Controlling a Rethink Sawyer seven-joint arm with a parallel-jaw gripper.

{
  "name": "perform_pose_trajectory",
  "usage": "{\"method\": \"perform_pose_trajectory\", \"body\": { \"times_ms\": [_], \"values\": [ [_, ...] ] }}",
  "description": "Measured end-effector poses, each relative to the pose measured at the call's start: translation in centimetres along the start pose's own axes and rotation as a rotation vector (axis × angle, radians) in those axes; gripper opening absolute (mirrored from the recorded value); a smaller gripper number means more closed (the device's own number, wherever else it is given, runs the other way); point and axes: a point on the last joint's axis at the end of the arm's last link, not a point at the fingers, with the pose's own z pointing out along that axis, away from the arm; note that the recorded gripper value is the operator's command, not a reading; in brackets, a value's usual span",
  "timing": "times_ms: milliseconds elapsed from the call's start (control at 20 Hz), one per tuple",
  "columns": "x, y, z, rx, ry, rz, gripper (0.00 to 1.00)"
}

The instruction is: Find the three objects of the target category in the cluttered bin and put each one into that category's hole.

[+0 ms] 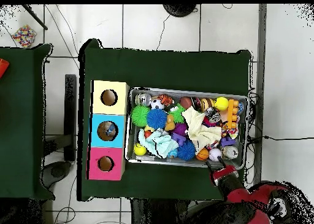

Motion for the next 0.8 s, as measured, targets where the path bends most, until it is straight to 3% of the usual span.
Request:
{"method": "perform_pose_trajectory", "body": {
  "times_ms": [200,800],
  "values": [
    [0.47,-0.33,0.63,0.013,-0.019,0.002,1.00],
    [0.39,-0.34,1.06,0.002,-0.041,-0.007,1.00]
  ]
}}
